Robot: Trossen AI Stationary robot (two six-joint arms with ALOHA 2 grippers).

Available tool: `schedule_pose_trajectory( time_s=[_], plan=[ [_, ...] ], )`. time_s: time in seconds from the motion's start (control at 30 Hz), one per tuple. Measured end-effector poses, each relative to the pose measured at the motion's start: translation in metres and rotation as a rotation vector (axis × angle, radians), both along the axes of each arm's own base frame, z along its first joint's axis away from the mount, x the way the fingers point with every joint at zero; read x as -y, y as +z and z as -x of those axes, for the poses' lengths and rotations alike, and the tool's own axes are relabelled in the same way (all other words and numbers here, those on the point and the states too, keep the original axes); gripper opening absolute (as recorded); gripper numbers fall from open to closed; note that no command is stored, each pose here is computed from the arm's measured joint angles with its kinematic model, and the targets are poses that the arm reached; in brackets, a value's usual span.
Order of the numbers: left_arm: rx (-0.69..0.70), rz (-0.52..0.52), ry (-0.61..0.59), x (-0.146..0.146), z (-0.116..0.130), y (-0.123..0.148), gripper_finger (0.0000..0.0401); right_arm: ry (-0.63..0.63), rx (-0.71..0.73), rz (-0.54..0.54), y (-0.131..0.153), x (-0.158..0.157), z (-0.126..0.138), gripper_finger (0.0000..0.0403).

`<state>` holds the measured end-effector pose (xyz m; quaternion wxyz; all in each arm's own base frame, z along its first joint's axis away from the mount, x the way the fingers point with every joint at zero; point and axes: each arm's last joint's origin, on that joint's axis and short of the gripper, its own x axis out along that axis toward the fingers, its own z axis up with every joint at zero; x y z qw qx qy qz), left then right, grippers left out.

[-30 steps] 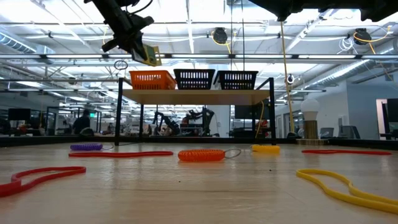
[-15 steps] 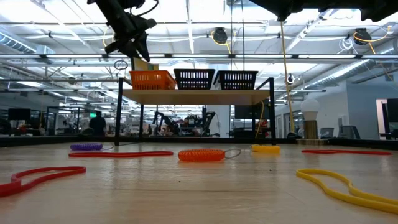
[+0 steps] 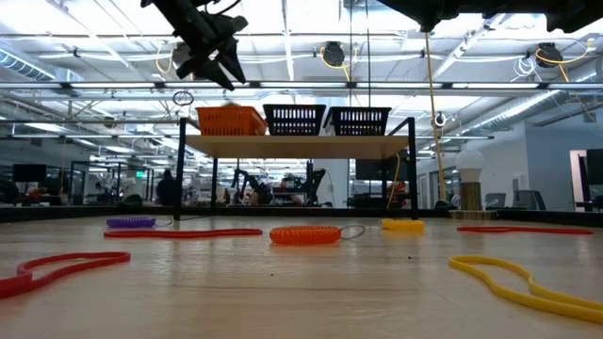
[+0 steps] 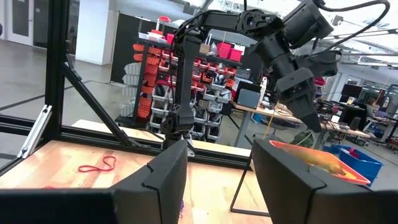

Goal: Pick & Place Office Desk Supplies
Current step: Put the red rubber band into the left black basket on the shelf

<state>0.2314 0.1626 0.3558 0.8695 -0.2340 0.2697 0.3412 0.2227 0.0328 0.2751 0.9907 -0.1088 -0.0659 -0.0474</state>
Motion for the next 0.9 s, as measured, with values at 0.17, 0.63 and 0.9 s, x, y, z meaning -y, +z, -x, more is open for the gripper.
schedule_pose_trajectory(
  time_s=[0.17,0.63,0.9],
  plan=[
    [0.019,-0.064,-0.004,-0.002,-0.002,0.004,0.0157,0.000,0.000,0.000,0.000,0.000,0.000,0.0171],
    [-0.038,-0.149,-0.630,0.057,-0.017,0.008,0.0157,-0.003,-0.055,0.021,-0.005,0.000,-0.001,0.0171],
    [-0.298,-0.054,-0.807,0.144,-0.028,-0.051,0.0157,-0.005,-0.088,0.046,-0.008,0.000,-0.001,0.0171]
  ],
)
